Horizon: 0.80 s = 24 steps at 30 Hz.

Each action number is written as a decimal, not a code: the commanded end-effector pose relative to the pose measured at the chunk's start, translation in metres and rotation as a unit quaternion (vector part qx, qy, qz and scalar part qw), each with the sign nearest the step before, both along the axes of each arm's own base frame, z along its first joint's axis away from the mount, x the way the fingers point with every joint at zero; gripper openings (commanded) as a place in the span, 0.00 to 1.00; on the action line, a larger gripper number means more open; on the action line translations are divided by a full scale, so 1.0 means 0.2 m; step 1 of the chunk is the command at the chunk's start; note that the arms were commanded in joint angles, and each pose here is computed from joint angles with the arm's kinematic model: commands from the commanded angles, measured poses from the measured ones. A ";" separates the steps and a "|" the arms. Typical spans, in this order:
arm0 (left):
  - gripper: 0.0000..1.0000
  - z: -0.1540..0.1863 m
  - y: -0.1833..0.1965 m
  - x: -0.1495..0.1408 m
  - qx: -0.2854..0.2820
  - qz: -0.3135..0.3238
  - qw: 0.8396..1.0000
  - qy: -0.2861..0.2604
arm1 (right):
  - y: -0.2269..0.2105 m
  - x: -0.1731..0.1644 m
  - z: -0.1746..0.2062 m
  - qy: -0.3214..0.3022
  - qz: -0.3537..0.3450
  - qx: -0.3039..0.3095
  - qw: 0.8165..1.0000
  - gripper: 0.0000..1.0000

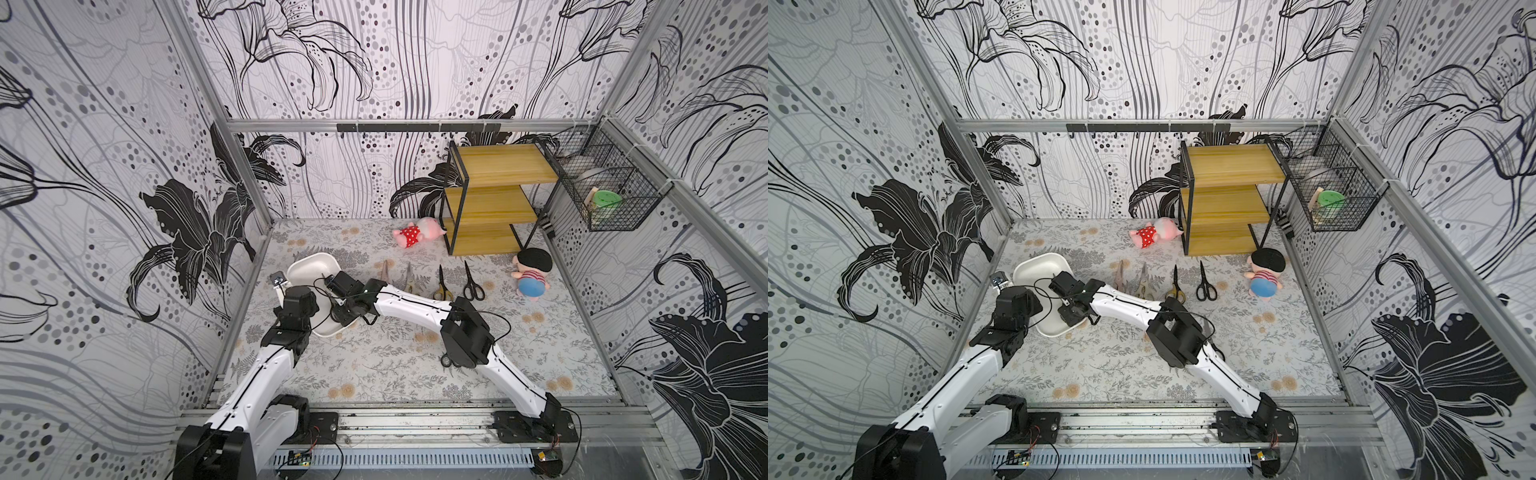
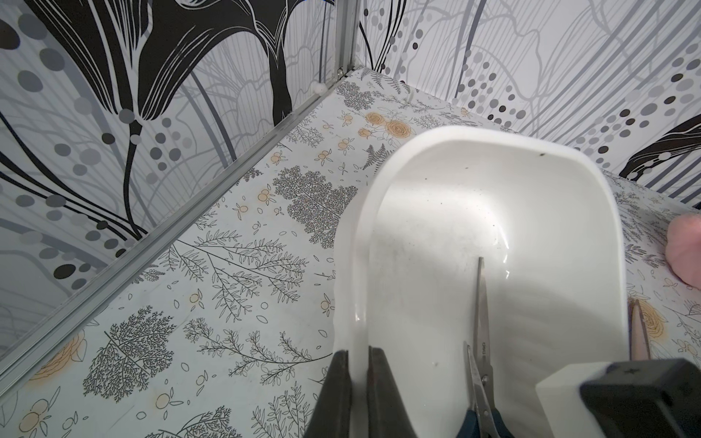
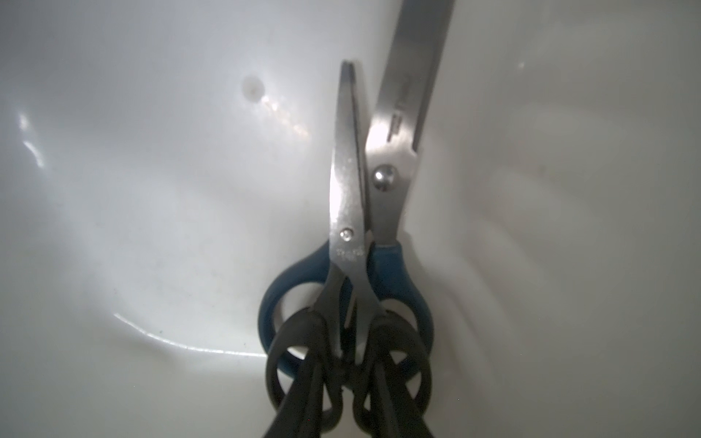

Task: Take the scissors out of the storage box
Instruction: Pick up the scissors from the storage box.

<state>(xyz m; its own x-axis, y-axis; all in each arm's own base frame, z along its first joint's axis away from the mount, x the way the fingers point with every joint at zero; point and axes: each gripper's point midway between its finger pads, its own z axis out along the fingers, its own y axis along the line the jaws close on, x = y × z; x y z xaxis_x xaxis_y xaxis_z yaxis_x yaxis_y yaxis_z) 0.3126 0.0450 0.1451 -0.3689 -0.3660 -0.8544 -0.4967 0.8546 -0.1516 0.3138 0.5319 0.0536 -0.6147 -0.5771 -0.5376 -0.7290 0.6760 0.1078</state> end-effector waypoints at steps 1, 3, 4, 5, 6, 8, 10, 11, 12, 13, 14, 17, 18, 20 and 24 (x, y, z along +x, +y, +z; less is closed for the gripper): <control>0.00 0.14 0.01 0.04 0.004 0.007 0.999 -0.045 | -0.03 0.01 0.21 -0.016 -0.015 0.021 1.000 0.12; 0.00 0.14 0.01 0.04 0.004 0.007 0.999 -0.046 | -0.03 0.01 0.25 -0.017 -0.017 0.029 0.999 0.09; 0.00 0.14 0.01 0.04 0.004 0.007 0.999 -0.047 | -0.03 0.00 0.27 -0.017 -0.016 0.033 0.999 0.09; 0.00 0.14 0.01 0.04 0.004 0.007 0.999 -0.046 | -0.03 0.00 0.29 -0.017 -0.017 0.037 0.999 0.08; 0.00 0.14 0.01 0.05 0.003 0.007 0.999 -0.047 | -0.03 0.00 0.30 -0.018 -0.017 0.041 0.999 0.08; 0.00 0.14 0.01 0.05 0.003 0.007 0.999 -0.047 | -0.02 0.00 0.32 -0.017 -0.016 0.046 0.999 0.08; 0.00 0.14 0.01 0.05 0.003 0.006 0.999 -0.047 | -0.01 0.00 0.33 -0.015 -0.015 0.050 0.999 0.07; 0.00 0.14 0.01 0.05 0.003 0.006 0.999 -0.047 | -0.01 0.00 0.34 -0.015 -0.015 0.052 0.998 0.07; 0.00 0.14 0.01 0.05 0.003 0.006 0.999 -0.047 | -0.01 0.00 0.34 -0.015 -0.015 0.052 0.998 0.07; 0.00 0.14 0.01 0.05 0.003 0.006 0.999 -0.046 | -0.01 0.00 0.34 -0.014 -0.014 0.053 0.998 0.07; 0.00 0.14 0.01 0.05 0.003 0.006 0.999 -0.046 | -0.01 0.00 0.34 -0.015 -0.014 0.053 0.998 0.07; 0.00 0.14 0.01 0.05 0.004 0.006 0.999 -0.046 | 0.00 -0.01 0.35 -0.015 -0.014 0.054 0.998 0.06; 0.00 0.14 0.01 0.05 0.003 0.007 0.999 -0.047 | -0.01 -0.01 0.35 -0.015 -0.013 0.054 0.998 0.06; 0.00 0.14 0.01 0.05 0.003 0.006 0.999 -0.047 | -0.01 0.00 0.36 -0.016 -0.015 0.056 0.998 0.06; 0.00 0.14 0.01 0.05 0.002 0.005 0.999 -0.047 | -0.03 -0.02 0.43 -0.014 -0.023 0.062 0.998 0.05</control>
<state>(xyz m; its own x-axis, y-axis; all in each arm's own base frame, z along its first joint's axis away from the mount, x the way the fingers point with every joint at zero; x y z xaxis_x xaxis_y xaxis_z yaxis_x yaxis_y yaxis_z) 0.3125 0.0452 0.1452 -0.3687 -0.3648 -0.8549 -0.4970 0.8546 -0.1503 0.3137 0.5303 0.1053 -0.6154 -0.5179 -0.5942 -0.7146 0.6847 0.1433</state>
